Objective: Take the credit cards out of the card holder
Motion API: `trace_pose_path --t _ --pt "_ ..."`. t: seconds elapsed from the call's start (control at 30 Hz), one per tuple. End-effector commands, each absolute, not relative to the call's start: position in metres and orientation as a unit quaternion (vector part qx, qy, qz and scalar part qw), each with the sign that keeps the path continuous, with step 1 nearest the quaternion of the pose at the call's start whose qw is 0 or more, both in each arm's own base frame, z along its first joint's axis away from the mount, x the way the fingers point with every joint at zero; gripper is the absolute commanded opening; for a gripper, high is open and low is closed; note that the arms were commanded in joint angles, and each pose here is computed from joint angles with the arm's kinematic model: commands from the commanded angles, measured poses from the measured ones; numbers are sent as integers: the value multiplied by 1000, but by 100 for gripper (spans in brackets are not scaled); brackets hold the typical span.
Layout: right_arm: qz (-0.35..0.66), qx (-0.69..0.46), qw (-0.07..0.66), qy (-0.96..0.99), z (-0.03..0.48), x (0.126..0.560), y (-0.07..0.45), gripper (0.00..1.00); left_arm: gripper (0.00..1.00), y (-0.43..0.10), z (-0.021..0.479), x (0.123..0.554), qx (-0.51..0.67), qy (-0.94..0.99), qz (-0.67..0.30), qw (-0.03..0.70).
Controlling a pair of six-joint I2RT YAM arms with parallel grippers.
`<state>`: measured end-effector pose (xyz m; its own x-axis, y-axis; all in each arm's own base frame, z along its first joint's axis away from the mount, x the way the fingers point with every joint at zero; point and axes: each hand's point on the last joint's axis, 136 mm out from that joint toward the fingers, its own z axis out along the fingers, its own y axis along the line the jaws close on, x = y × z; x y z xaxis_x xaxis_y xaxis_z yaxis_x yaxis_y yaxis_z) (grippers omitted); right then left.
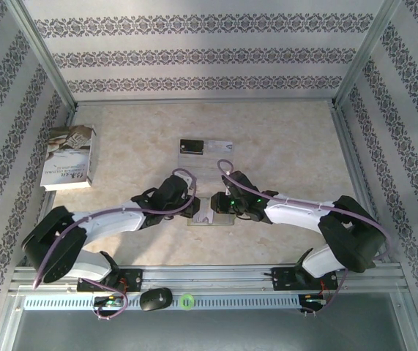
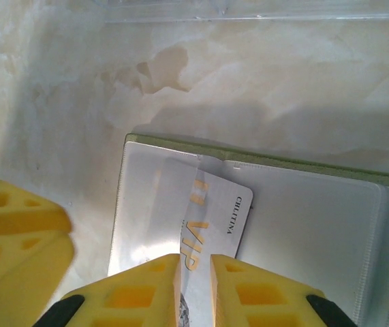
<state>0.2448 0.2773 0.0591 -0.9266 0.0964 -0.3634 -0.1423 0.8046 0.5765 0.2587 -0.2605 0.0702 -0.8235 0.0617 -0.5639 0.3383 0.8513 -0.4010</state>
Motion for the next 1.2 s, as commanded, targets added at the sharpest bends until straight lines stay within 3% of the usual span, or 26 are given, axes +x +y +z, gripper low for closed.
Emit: trace_pose_path --t 0.0,0.77,1.17 --pt "338 -18 172 925 60 243 286 20 16 -275 60 258 121 922 -260 261" --pt "330 24 129 935 29 239 276 27 7 -250 4 250 109 955 -188 204" --pt "362 28 123 923 26 245 290 21 6 -251 -2 247 110 956 -192 195"
